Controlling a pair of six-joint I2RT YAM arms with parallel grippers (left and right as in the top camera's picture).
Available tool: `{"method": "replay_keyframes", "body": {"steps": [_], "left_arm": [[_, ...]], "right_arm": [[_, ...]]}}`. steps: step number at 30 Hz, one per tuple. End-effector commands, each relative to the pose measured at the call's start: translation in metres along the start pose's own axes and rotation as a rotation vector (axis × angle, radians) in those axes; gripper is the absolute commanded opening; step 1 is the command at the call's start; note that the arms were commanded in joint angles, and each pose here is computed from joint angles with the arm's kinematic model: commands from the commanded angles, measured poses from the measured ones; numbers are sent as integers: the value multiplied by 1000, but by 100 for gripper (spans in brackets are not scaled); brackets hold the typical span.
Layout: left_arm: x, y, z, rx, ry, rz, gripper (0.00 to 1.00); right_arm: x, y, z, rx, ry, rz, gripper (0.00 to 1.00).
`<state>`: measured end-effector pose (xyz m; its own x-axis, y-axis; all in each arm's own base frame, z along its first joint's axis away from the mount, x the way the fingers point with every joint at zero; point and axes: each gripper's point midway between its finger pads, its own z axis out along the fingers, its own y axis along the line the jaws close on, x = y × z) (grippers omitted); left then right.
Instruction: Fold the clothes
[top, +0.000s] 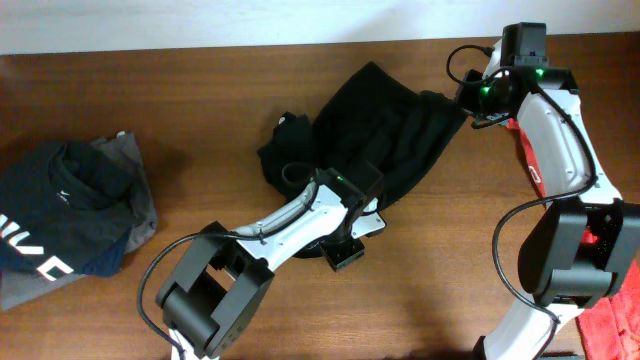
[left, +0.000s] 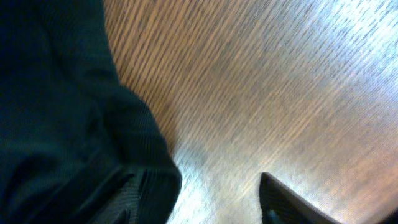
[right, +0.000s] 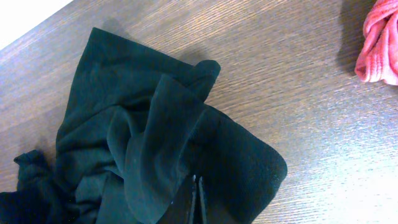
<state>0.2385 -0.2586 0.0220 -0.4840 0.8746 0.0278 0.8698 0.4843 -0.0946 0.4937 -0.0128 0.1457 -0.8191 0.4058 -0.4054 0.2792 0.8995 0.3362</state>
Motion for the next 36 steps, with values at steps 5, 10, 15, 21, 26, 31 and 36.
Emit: {"method": "replay_keyframes", "body": {"steps": [5, 10, 15, 21, 26, 31, 36], "left_arm": [[-5, 28, -11, -155, 7, 5, 70], [-9, 22, -6, -155, 11, 50, 70], [-8, 25, 6, -173, 46, 79, 65], [-8, 25, 6, -173, 47, 84, 53], [-14, 26, 7, -177, 26, 129, 43], [-22, 28, 7, -187, -4, 144, 9], [-18, 38, -3, -243, 20, 96, 0]], "right_arm": [[-6, 5, -9, -26, -22, -9, 4], [-5, 6, -9, -34, -20, -9, 4], [-4, 10, -9, -55, -14, -9, 4], [-4, 13, -9, -74, -10, -10, 4], [-3, 14, -9, -81, -7, -10, 4], [-4, 18, -13, -100, -10, -13, 4], [-6, 21, -22, -106, -27, -18, 4]]}}
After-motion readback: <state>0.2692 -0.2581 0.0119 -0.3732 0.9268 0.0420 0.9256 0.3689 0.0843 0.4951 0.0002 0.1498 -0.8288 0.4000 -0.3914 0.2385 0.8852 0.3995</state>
